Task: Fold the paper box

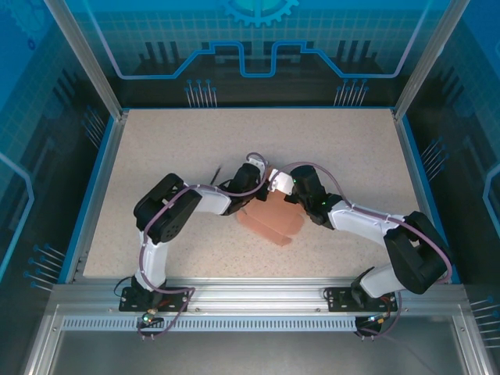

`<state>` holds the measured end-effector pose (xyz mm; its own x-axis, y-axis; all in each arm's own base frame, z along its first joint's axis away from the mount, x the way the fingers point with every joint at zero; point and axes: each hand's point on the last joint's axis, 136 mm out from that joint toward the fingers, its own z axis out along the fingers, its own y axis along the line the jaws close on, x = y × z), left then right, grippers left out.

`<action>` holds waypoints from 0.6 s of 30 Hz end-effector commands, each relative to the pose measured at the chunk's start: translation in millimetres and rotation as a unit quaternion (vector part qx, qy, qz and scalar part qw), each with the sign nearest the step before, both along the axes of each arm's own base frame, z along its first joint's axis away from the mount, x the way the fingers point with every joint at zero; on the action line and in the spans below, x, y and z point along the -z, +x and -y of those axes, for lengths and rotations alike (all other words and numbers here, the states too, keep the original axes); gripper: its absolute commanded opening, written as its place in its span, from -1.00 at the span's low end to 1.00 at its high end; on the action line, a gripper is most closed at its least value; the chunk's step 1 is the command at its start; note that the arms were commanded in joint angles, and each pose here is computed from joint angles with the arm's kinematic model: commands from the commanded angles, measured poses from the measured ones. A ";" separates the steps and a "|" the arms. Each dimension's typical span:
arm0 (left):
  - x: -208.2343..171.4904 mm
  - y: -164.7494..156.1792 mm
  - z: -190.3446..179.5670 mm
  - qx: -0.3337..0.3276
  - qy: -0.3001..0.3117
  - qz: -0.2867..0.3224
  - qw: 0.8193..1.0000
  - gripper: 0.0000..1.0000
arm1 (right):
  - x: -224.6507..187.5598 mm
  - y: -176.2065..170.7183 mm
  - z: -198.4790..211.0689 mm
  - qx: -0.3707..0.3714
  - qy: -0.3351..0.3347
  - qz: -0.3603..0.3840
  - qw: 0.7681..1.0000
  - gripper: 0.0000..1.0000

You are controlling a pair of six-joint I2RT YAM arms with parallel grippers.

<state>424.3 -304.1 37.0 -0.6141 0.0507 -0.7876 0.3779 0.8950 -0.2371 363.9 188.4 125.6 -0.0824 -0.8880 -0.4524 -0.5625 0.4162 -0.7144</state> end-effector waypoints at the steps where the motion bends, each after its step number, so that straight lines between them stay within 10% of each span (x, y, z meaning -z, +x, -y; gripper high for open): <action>1: -2.8 26.4 -30.8 -0.108 0.017 0.015 0.994 -0.81 | 0.1 -10.5 -8.7 -0.009 0.016 -0.012 1.000 -0.92; 18: -20.2 3.8 14.7 0.020 -0.038 0.064 0.997 -0.57 | 8.2 -8.2 -10.6 0.015 0.020 -0.016 1.000 -0.92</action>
